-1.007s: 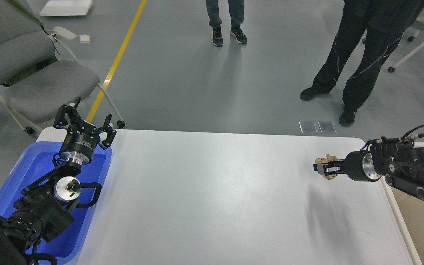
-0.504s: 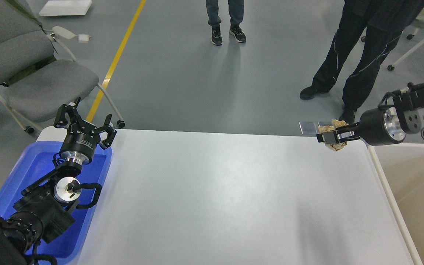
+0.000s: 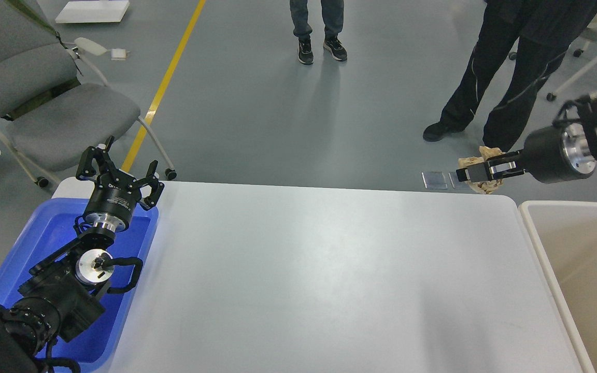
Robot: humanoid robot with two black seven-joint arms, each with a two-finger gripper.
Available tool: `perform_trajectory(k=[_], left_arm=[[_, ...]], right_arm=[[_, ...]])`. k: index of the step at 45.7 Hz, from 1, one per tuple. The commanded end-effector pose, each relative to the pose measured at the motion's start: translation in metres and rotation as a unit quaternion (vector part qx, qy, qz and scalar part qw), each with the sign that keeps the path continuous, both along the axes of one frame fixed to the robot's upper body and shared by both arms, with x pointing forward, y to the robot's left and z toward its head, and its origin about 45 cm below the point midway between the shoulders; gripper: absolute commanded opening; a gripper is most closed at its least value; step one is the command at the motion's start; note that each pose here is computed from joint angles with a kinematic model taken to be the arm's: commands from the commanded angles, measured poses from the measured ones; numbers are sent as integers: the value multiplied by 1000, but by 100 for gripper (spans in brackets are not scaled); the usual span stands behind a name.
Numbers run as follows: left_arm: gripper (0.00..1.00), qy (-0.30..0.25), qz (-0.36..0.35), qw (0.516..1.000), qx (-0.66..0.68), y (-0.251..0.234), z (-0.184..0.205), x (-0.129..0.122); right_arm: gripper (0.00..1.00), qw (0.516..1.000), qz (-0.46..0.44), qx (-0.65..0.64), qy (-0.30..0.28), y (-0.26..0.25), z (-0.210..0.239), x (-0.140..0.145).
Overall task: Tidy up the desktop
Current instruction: 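Lift the tan object with the right gripper toward the white bin, then lower the right gripper into the white bin and release the object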
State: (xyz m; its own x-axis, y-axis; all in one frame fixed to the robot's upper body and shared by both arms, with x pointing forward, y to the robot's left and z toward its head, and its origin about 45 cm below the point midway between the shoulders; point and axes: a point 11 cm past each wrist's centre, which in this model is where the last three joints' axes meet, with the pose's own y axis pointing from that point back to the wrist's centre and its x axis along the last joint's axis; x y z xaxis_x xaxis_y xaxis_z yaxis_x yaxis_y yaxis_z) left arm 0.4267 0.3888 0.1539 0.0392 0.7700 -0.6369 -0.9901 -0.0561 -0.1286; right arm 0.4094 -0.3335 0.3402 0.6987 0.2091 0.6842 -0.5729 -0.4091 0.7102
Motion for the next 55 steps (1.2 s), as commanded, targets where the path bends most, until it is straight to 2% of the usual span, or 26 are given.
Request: perform_trajectory(k=[1, 7, 13, 21, 26, 32, 41, 55], left_arm=[[100, 0, 0, 1000, 0, 0, 0, 0], [100, 0, 0, 1000, 0, 0, 0, 0], [100, 0, 0, 1000, 0, 0, 0, 0], [100, 0, 0, 1000, 0, 0, 0, 0], [100, 0, 0, 1000, 0, 0, 0, 0], [100, 0, 0, 1000, 0, 0, 0, 0], [100, 0, 0, 1000, 0, 0, 0, 0], [100, 0, 0, 1000, 0, 0, 0, 0]], right_arm=[[0, 990, -133, 29, -22, -89, -11, -7], [0, 968, -238, 77, -17, -145, -31, -31], [0, 940, -328, 85, -36, -201, -48, -58], [0, 888, -438, 136, -38, -236, -101, -80], [0, 863, -480, 150, -45, -247, -130, -87], [0, 817, -548, 172, -57, -266, -170, -108], [0, 765, -611, 187, -82, -273, -217, -121], [0, 704, -670, 203, -118, -257, -250, -124]])
